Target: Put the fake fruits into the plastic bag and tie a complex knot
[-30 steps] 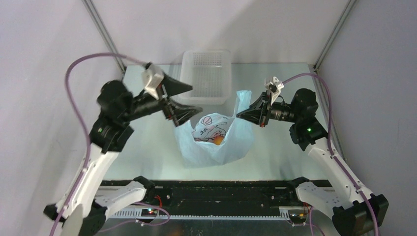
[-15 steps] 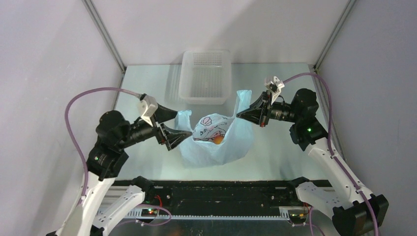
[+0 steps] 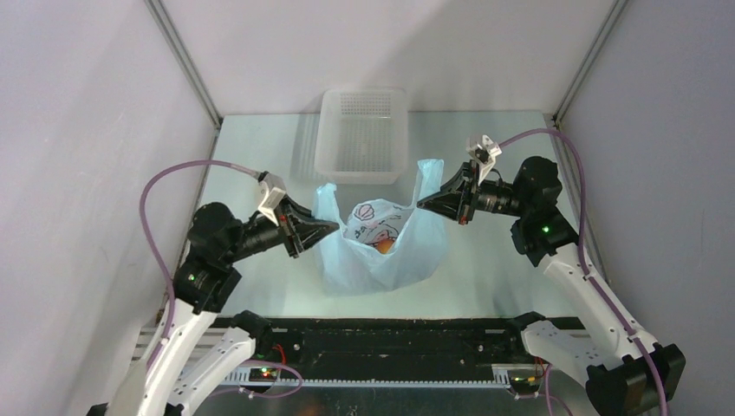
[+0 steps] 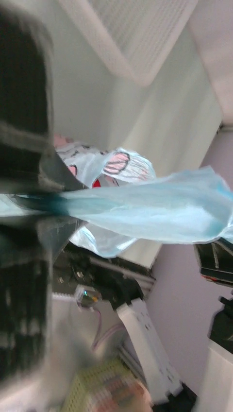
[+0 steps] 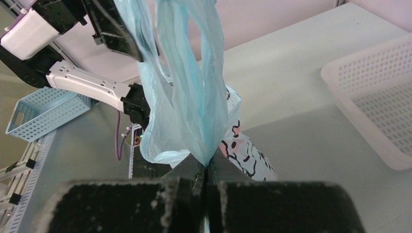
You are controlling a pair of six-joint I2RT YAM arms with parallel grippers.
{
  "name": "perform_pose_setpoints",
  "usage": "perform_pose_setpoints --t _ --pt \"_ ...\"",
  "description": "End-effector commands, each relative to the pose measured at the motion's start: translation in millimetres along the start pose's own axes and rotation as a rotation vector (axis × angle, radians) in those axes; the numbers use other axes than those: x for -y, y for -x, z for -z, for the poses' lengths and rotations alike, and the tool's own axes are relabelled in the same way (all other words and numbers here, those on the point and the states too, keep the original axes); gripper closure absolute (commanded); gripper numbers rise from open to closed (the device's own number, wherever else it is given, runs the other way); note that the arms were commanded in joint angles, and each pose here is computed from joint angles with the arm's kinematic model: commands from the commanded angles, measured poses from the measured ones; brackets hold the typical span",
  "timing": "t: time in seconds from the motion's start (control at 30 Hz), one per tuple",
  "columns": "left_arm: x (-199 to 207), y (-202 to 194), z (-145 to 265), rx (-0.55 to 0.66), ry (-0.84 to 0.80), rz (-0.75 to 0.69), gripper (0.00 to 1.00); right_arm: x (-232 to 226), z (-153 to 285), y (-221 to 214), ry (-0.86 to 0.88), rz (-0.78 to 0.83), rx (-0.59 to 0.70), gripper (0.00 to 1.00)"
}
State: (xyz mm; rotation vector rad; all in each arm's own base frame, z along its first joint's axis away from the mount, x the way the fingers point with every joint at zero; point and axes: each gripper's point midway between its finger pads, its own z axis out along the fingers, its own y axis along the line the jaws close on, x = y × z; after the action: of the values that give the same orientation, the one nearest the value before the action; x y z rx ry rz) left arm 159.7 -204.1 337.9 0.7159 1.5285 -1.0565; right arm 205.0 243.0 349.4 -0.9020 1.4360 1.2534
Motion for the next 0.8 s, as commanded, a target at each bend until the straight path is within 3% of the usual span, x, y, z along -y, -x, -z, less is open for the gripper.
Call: perform_pose_setpoints --t 0.0,0.07,0.23,0.4,0.77 --pt "7.9 15.2 -15.3 0.038 -0.106 0.035 0.91 -9.5 4.4 3.7 0.006 0.05 0.008 1.0" --pt "5.8 12.2 -20.7 0.007 -0.125 0.045 1.0 -10.9 5.1 0.4 -0.001 0.059 -0.003 1.0" --pt "2.2 1.3 -35.8 -0.112 -0.185 0.081 1.0 -14.5 4.0 -18.7 -0.025 0.06 -0.089 1.0" --pt "-4.2 -28.4 -40.4 -0.321 -0.182 0.087 1.0 -22.5 -4.1 -29.5 -0.016 0.067 -0.171 1.0" --pt "-3.3 -56.1 -57.3 -0.551 -0.194 0.03 1.0 -37.2 -23.7 -66.9 0.029 0.036 -0.376 1.0"
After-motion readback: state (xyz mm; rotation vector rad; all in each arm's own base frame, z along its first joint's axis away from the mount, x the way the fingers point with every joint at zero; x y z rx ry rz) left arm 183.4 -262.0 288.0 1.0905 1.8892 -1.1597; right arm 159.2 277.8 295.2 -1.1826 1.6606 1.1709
